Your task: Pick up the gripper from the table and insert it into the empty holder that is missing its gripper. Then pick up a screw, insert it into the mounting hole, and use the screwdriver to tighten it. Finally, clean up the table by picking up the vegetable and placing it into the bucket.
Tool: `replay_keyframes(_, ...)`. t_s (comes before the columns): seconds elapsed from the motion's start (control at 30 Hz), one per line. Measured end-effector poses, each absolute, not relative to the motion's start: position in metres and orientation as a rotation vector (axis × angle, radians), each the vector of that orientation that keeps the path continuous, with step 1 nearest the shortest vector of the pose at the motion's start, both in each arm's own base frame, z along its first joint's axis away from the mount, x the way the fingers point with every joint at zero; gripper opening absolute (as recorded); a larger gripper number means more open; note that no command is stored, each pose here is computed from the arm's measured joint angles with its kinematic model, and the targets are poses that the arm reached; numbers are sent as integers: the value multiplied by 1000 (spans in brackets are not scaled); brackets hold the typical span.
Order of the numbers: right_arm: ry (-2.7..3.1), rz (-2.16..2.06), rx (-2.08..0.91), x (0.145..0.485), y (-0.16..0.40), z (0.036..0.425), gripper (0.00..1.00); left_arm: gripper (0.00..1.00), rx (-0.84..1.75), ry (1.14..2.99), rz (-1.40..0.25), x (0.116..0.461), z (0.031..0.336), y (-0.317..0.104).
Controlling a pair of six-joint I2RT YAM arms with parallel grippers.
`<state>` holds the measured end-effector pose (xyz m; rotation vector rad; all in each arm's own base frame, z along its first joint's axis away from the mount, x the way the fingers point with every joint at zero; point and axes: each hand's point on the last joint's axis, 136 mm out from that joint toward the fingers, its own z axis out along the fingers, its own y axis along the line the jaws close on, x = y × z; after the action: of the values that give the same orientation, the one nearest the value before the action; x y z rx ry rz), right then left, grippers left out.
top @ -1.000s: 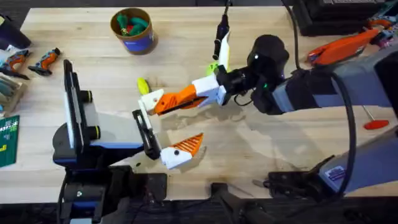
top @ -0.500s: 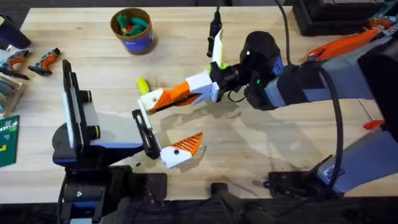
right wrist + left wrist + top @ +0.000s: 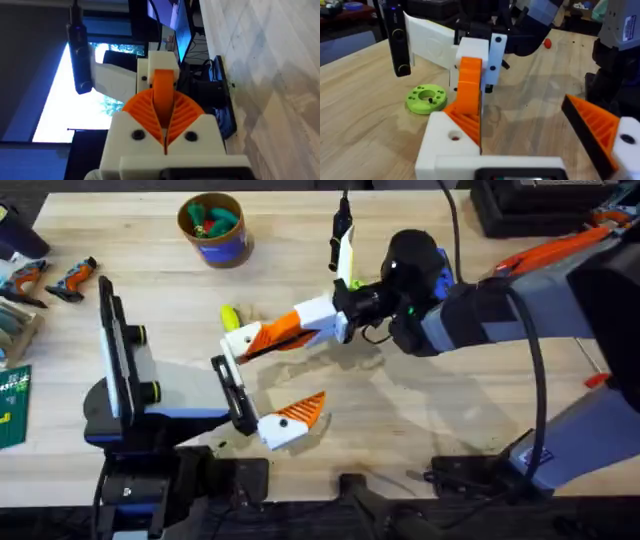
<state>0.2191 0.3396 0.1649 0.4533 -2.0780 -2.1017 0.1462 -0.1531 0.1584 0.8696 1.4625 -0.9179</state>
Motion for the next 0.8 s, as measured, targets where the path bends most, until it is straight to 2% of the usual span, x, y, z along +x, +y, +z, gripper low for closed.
replay_keyframes(0.4, -2082, -2105, 450, 220, 340, 165, 16, 985, 867, 1464, -914, 147, 158, -152)
replay_keyframes(0.43, -2081, -2103, 446, 220, 340, 165, 61, 985, 866, 1464, -914, 147, 158, -152)
replay_keyframes(0.63, -2083, -2107, 457, 217, 345, 165, 714, 985, 876, 1460, -926, 145, 158, -154)
replay_keyframes(0.67, -2083, -2108, 458, 217, 345, 165, 767, 985, 876, 1460, -926, 145, 158, -154)
replay_keyframes(0.8, -2087, -2111, 453, 218, 345, 165, 785, 985, 876, 1460, -926, 145, 158, -154)
